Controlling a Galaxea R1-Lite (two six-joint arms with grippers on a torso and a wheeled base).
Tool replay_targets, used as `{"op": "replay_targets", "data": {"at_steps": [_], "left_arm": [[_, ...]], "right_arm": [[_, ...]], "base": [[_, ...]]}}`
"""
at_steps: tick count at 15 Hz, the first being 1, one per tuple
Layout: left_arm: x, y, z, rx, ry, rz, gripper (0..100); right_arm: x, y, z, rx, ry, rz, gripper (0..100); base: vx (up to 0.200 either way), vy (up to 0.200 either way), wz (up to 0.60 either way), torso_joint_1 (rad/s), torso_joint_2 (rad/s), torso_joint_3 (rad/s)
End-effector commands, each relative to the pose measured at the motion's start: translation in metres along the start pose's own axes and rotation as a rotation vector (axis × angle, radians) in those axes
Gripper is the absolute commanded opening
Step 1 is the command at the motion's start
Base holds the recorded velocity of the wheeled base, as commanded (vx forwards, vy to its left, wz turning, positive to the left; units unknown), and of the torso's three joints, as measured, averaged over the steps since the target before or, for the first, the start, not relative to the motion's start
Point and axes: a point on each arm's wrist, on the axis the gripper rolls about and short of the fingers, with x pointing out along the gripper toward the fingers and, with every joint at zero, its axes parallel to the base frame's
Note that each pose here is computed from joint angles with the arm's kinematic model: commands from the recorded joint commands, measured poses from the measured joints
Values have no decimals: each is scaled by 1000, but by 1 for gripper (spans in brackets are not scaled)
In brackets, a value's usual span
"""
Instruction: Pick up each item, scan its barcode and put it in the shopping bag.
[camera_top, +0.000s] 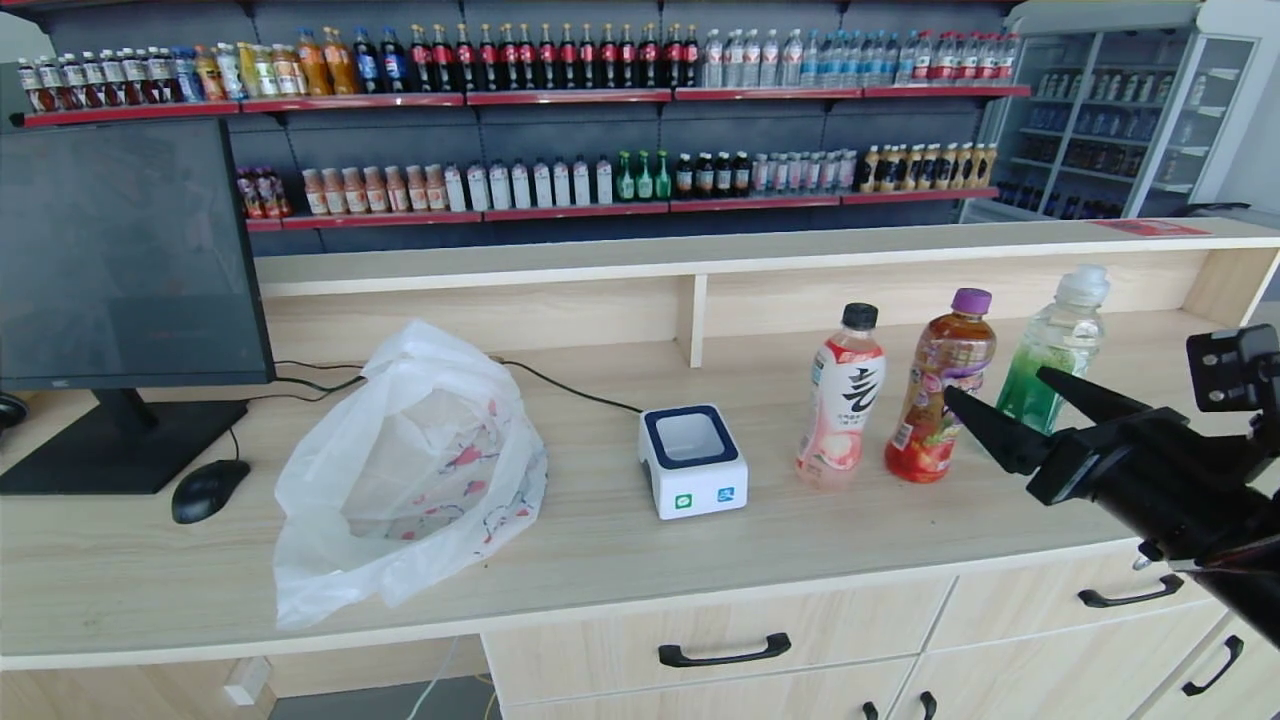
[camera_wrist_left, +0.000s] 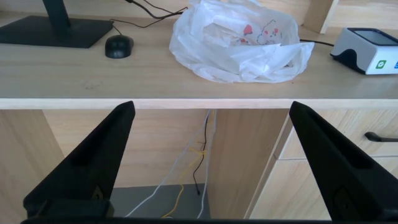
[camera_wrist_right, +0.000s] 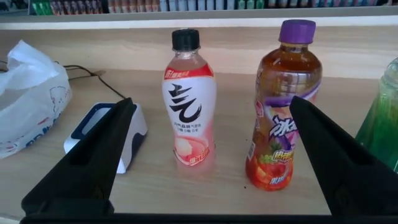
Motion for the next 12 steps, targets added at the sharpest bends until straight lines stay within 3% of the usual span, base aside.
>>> {"op": "replay_targets", "data": {"at_steps": [1,3,5,10,12], "left_arm": [[0,0,0,0,-1,0,100],[0,0,0,0,-1,0,100],[0,0,0,1,0,0,100],[0,0,0,1,-1,0,100],[0,0,0,1,0,-1,100]], "right_arm": [[10,-3,-6,14,6,-8,100],[13,-3,-21,19,61,-6,100],[15,1,-32,20,61,11,100],[13,8,-38,22,94,39,100],[9,14,-41,28,113,63,100]], "base": [[0,0,0,0,0,0],[0,0,0,0,0,0],[0,0,0,0,0,0],[0,0,0,0,0,0],[200,0,0,-2,0,0]]}}
